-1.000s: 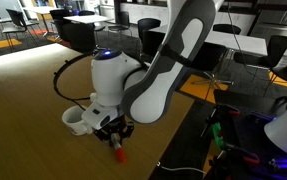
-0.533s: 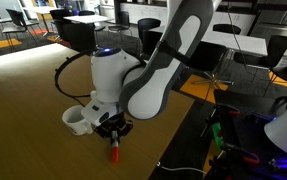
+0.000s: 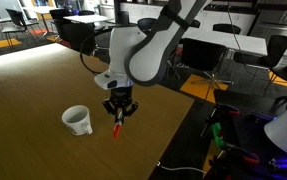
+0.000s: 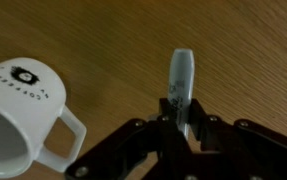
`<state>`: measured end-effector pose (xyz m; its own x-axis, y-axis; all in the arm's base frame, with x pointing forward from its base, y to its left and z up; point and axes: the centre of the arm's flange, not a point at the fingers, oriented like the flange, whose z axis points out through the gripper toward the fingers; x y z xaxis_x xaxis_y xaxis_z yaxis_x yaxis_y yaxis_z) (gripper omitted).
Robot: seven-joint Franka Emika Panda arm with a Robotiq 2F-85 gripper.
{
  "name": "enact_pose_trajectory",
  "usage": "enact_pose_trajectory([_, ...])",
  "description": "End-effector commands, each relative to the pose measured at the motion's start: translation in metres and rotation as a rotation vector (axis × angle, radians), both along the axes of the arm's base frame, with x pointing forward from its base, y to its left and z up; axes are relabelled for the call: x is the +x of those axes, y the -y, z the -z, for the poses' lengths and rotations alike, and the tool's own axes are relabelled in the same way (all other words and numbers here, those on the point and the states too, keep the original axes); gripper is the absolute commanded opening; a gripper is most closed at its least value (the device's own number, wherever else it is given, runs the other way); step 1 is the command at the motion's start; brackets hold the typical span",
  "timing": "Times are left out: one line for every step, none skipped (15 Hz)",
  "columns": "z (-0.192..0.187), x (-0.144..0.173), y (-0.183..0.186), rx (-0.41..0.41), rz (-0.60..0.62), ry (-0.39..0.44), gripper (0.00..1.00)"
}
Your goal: Put the marker in the mug
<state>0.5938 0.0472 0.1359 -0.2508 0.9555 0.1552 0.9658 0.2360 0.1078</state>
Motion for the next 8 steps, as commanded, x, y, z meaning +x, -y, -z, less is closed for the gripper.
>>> enact_pose_trajectory([-0.033,-0.019,0.021,0.087,0.026,0.027,0.06])
enact_pose_trajectory([-0.037,-0.021,0.024,0.108,0.032,0.031,0.06])
enact_pose_trajectory([-0.043,-0.023,0.027,0.133,0.036,0.037,0.06])
enact_pose_trajectory([-0.048,-0.025,0.030,0.160,0.037,0.041,0.06])
enact_pose_trajectory([-0.053,-0.027,0.030,0.188,0.041,0.048,0.06])
enact_pose_trajectory([-0.058,-0.029,0.032,0.211,0.041,0.054,0.06])
enact_pose_trajectory([-0.062,-0.030,0.031,0.233,0.044,0.063,0.06])
enact_pose_trajectory([-0.067,-0.031,0.033,0.257,0.040,0.069,0.06])
